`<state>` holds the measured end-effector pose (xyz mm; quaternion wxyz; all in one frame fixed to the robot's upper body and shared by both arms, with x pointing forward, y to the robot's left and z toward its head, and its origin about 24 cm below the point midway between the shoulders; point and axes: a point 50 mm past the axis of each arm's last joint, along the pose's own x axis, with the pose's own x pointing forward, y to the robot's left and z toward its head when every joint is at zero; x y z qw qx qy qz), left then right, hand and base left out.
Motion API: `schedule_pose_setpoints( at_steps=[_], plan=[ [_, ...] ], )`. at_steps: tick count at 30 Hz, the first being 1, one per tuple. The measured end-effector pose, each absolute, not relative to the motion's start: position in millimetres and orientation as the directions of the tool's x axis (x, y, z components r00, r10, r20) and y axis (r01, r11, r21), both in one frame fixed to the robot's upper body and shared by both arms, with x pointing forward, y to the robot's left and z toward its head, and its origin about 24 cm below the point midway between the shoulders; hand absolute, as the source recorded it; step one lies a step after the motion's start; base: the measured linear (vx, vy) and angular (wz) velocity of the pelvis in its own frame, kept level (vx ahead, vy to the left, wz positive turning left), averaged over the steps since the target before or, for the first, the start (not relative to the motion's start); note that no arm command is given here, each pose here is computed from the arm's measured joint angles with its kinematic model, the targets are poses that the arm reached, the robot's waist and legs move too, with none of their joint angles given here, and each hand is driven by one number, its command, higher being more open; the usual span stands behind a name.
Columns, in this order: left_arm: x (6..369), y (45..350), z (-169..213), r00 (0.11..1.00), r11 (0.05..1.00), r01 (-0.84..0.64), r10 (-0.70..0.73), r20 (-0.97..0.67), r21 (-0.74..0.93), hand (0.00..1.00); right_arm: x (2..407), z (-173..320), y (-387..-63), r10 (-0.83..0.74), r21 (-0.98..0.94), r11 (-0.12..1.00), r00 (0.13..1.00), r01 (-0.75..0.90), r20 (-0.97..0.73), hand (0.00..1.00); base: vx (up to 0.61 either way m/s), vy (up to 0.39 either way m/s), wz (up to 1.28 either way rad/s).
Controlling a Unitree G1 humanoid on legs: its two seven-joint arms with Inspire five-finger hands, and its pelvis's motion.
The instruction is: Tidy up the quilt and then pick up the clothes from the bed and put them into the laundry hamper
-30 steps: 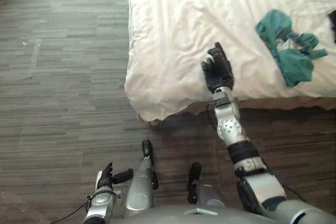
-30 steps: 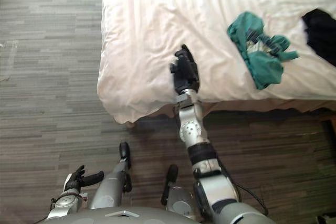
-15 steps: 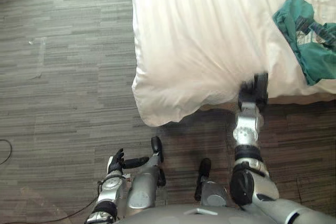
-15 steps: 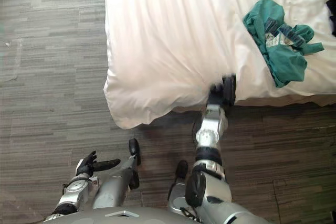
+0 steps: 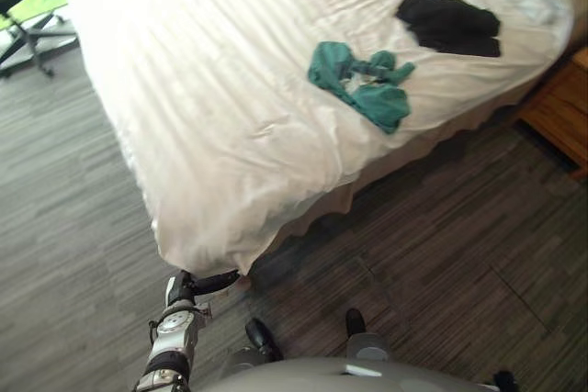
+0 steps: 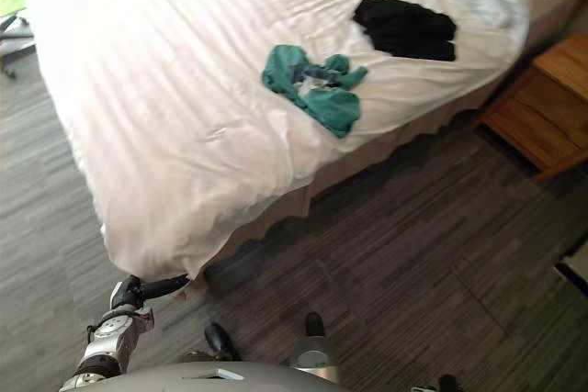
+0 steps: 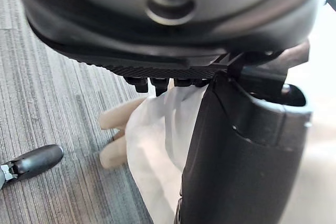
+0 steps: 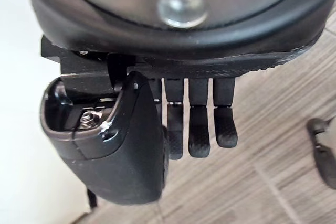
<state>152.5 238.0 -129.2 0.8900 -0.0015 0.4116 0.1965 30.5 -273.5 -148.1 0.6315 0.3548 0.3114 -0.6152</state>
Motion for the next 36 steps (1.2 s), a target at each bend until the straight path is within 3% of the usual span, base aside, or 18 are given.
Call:
schedule_pose_setpoints(
  at_steps=[1, 5, 8, 12, 18, 24, 27, 28, 36],
  plan=[
    [151, 237, -130, 0.582, 0.925, -0.344, 0.345, -0.737, 0.161, 1.0, 37, -149, -269, -0.543, 0.063, 0.045, 0.077, 0.997, -0.836, 1.0, 0.04, -0.119, -1.15],
    [122, 216, -142, 0.545, 0.93, -0.324, 0.333, -0.769, 0.173, 1.0, 80, -151, -240, -0.444, 0.004, 0.58, 0.321, 0.814, -0.836, 1.0, -0.06, 0.068, -1.62],
    [125, 209, -140, 0.587, 0.951, -0.25, 0.3, -0.752, 0.184, 1.0, 90, -155, -214, -0.35, -0.019, 0.76, 0.385, 0.649, -0.854, 1.0, -0.23, 0.206, -0.47],
    [115, 206, -143, 0.578, 0.954, -0.224, 0.293, -0.762, 0.198, 1.0, 107, -148, -207, -0.34, -0.081, 0.87, 0.473, 0.486, -0.813, 1.0, -0.24, 0.187, -1.33],
    [91, 225, -148, 0.512, 0.938, -0.209, 0.347, -0.786, 0.278, 1.0, 112, -148, -213, -0.326, -0.135, 0.913, 0.488, 0.385, -0.81, 1.0, -0.11, -0.022, -1.17],
    [66, 225, -160, 0.369, 0.928, -0.258, 0.353, -0.86, 0.271, 1.0, 105, -155, -212, -0.306, -0.137, 0.916, 0.439, 0.376, -0.845, 1.0, 0.0, -0.128, -0.66],
    [64, 228, -161, 0.358, 0.939, -0.228, 0.326, -0.875, 0.257, 1.0, 89, -161, -209, -0.305, -0.153, 0.909, 0.369, 0.388, -0.878, 1.0, 0.01, -0.091, -0.4],
    [68, 218, -165, 0.354, 0.96, -0.171, 0.27, -0.895, 0.222, 1.0, 59, -167, -218, -0.319, -0.184, 0.885, 0.271, 0.427, -0.908, 1.0, -0.03, -0.056, -0.18],
    [68, 218, -165, 0.353, 0.959, -0.168, 0.274, -0.895, 0.228, 1.0, 59, -167, -218, -0.319, -0.184, 0.886, 0.272, 0.425, -0.908, 1.0, 0.0, 0.0, 0.0]
  ],
)
